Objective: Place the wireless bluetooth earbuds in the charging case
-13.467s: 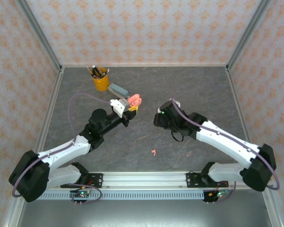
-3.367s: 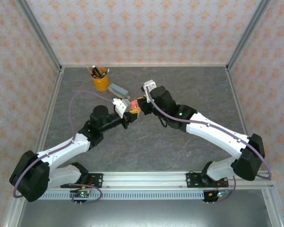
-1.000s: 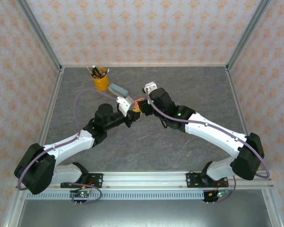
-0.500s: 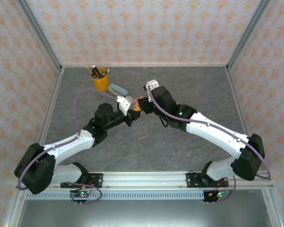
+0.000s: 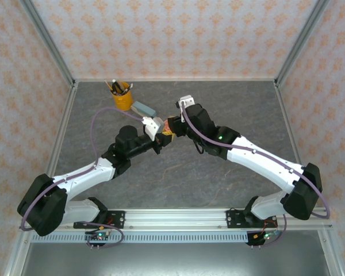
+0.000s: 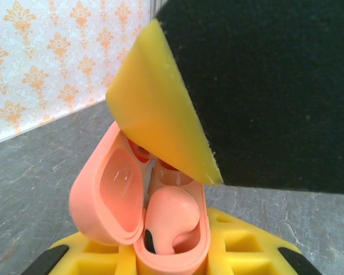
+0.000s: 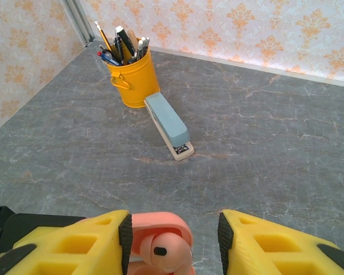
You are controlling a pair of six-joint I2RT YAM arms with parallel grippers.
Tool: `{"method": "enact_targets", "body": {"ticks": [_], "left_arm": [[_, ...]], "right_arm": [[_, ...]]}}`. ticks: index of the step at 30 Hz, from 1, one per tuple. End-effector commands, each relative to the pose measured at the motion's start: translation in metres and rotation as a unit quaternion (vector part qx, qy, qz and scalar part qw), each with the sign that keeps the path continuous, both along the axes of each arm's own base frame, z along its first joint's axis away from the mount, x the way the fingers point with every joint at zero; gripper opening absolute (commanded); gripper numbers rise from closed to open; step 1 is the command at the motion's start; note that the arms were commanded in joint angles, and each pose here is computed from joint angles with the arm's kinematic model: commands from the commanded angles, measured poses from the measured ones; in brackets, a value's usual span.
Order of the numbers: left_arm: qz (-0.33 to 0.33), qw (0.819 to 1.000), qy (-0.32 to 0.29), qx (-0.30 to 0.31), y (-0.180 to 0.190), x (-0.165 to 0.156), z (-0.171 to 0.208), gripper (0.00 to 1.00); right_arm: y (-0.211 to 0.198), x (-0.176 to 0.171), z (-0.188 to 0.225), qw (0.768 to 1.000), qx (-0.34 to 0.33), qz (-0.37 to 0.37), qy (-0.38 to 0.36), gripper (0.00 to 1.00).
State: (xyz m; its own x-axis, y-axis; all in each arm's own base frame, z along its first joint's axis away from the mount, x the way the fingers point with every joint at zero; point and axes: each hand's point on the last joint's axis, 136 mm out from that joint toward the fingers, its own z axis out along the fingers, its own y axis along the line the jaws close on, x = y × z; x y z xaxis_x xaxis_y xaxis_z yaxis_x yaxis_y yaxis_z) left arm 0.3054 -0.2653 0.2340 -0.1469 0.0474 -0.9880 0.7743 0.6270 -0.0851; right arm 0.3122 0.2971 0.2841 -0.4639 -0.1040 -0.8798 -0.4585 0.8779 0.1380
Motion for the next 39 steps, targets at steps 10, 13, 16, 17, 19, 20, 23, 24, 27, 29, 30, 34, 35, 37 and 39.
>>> {"method": "enact_targets", "body": {"ticks": [10,13,16,17,19,20,23,24,27,29,30,34,35,37,39], "left_arm": [[-0.007,0.999,-0.030,-0.018,-0.006,0.001,0.020,0.00],[-0.009,0.999,-0.033,-0.014,-0.006,0.000,0.019,0.00],[-0.011,0.999,-0.039,-0.009,-0.005,-0.001,0.018,0.00],[-0.011,0.999,-0.040,-0.008,-0.005,-0.002,0.018,0.00],[-0.012,0.999,-0.040,-0.005,-0.005,-0.002,0.018,0.00],[-0.013,0.999,-0.041,-0.004,-0.005,-0.003,0.018,0.00],[-0.014,0.999,-0.043,-0.001,-0.004,-0.004,0.018,0.00],[-0.017,0.999,-0.044,0.000,-0.005,-0.005,0.019,0.00],[-0.019,0.999,-0.045,0.003,-0.005,-0.005,0.018,0.00],[-0.022,0.999,-0.046,0.005,-0.006,-0.006,0.018,0.00],[-0.022,0.999,-0.047,0.006,-0.006,-0.006,0.019,0.00],[-0.026,0.999,-0.046,0.006,-0.007,-0.006,0.020,0.00],[-0.026,0.999,-0.045,0.006,-0.008,-0.006,0.020,0.00],[-0.027,0.999,-0.044,0.006,-0.008,-0.005,0.020,0.00],[-0.027,0.999,-0.044,0.006,-0.009,-0.005,0.020,0.00]], "right_arm": [[-0.016,-0.013,0.059,0.996,0.090,-0.024,-0.016,0.49],[-0.027,-0.010,0.060,0.994,0.099,-0.051,0.008,0.49],[-0.042,-0.005,0.050,0.989,0.116,-0.076,0.052,0.47],[-0.047,-0.003,0.046,0.987,0.120,-0.085,0.066,0.46],[-0.055,0.000,0.037,0.982,0.127,-0.101,0.091,0.42],[-0.058,0.000,0.033,0.981,0.129,-0.107,0.102,0.40],[-0.062,0.003,0.022,0.977,0.127,-0.117,0.122,0.30],[-0.062,0.003,0.019,0.977,0.126,-0.119,0.127,0.27],[-0.058,0.004,0.015,0.976,0.125,-0.113,0.135,0.23],[-0.054,0.005,0.013,0.976,0.124,-0.107,0.141,0.22],[-0.052,0.006,0.011,0.976,0.124,-0.104,0.146,0.21],[-0.044,0.008,0.005,0.976,0.121,-0.094,0.158,0.21],[-0.043,0.009,0.003,0.975,0.120,-0.093,0.160,0.20],[-0.041,0.010,0.003,0.975,0.120,-0.090,0.161,0.20],[-0.039,0.010,0.003,0.976,0.121,-0.088,0.161,0.20]]}}
